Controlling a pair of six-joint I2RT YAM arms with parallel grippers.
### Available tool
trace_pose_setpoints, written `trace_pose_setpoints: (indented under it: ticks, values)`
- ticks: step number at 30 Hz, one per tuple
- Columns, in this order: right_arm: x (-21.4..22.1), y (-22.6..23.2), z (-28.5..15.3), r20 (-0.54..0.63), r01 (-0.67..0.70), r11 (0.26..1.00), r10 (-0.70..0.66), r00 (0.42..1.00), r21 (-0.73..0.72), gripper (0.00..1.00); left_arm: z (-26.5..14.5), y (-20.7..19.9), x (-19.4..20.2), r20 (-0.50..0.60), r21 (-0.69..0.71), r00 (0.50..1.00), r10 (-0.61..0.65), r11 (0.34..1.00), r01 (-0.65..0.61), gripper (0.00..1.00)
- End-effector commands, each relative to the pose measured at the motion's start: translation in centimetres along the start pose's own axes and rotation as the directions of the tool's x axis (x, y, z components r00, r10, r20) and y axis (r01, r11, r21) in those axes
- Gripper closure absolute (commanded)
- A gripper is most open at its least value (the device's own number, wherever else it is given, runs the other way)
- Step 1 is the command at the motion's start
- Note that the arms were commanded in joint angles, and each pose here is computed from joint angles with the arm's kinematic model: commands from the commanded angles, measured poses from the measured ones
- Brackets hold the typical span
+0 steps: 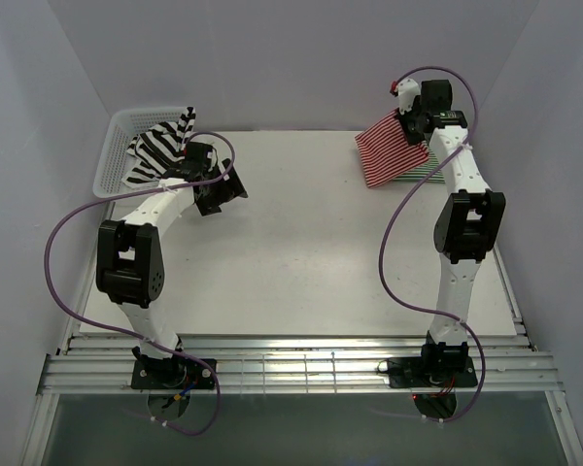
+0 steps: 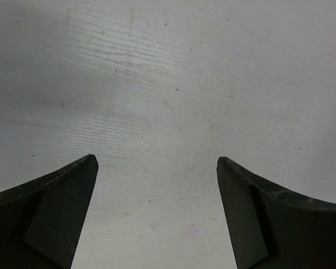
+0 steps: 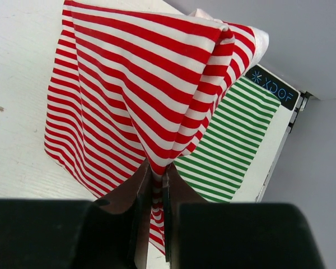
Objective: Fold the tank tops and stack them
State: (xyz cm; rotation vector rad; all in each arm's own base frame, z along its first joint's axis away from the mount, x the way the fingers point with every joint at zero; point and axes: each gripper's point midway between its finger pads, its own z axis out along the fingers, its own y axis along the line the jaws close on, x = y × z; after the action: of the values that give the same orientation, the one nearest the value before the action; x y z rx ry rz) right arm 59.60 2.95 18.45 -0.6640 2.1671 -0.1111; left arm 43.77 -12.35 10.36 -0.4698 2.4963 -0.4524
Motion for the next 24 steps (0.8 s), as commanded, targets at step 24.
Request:
trace_pose_setpoints:
  ticks: [24]
  values:
    - [-5.0,-5.6,-6.5,0.173,-0.086,0.991,0.068,0.983,0.099,0.92,0.4,-0.7,0.0,-0.027,0.042,1.000,0.015,0.999,-0.014,0.02]
